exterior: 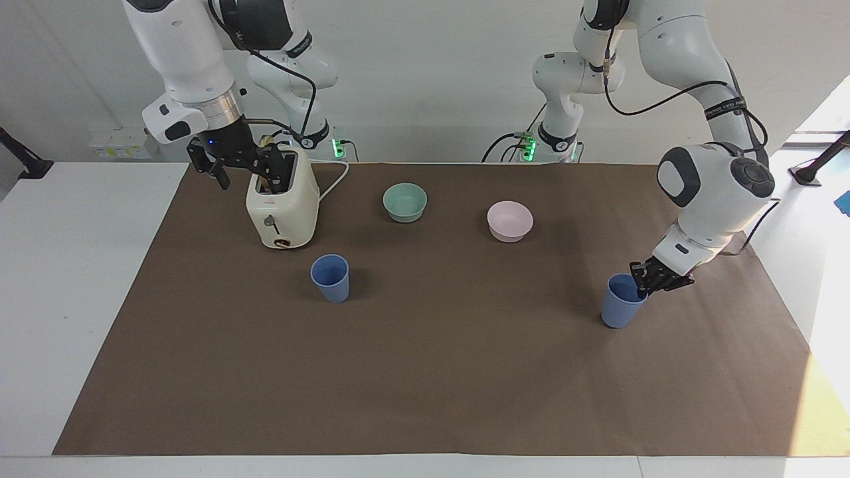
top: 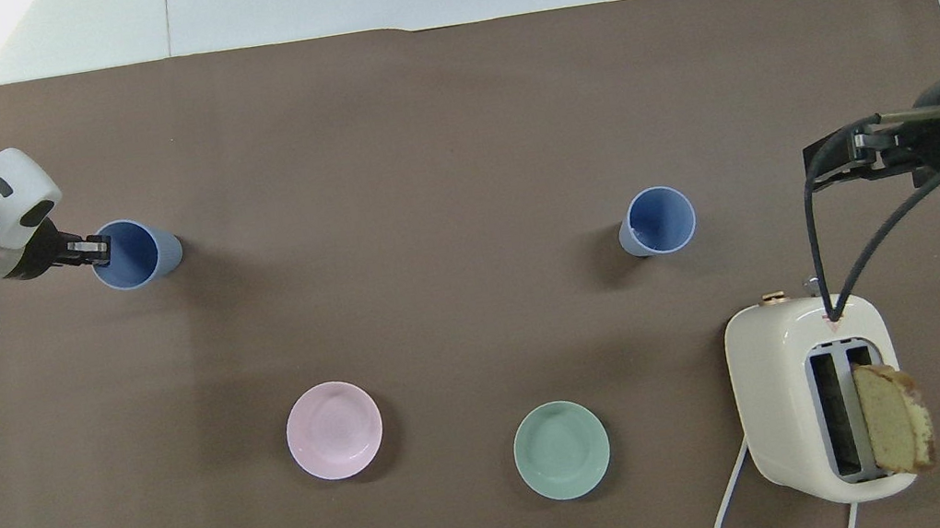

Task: Stack blue cups with both arms
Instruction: 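Close the left gripper on the rim of the blue cup, then slide the blue cup with the left gripper toward the table's middle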

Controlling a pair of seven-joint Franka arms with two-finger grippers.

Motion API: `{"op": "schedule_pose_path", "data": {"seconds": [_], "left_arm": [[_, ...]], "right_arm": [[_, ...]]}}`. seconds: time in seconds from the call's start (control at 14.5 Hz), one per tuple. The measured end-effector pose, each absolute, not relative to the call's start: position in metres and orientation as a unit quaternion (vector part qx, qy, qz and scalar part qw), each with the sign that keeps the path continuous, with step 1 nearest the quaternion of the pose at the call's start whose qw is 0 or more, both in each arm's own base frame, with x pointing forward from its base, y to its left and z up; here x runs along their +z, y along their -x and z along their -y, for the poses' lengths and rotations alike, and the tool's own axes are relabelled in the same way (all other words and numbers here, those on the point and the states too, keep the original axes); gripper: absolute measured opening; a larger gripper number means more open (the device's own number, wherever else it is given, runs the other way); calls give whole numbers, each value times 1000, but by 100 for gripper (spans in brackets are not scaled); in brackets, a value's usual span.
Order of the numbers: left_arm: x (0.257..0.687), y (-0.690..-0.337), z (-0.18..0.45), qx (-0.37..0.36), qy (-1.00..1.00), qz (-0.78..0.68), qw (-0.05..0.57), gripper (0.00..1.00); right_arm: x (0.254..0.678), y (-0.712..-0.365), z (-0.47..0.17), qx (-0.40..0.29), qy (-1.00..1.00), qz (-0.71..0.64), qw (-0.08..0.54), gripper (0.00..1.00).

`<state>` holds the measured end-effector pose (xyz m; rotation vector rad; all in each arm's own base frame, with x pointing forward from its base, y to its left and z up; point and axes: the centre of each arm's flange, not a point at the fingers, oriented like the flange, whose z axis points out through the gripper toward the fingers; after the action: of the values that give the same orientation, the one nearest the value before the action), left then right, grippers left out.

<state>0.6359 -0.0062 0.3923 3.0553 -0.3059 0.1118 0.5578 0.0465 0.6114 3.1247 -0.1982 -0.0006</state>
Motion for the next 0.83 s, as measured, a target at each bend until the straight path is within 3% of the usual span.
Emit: {"op": "schedule_pose_path", "data": {"seconds": [0.35, 0.83], "left_arm": [[399, -633, 52, 39, -995, 89, 39, 4], [403, -599, 212, 26, -998, 27, 54, 4]], "right_arm": [[611, -558, -46, 0, -998, 63, 5, 100], [611, -558, -46, -1, -998, 63, 5, 100]]}}
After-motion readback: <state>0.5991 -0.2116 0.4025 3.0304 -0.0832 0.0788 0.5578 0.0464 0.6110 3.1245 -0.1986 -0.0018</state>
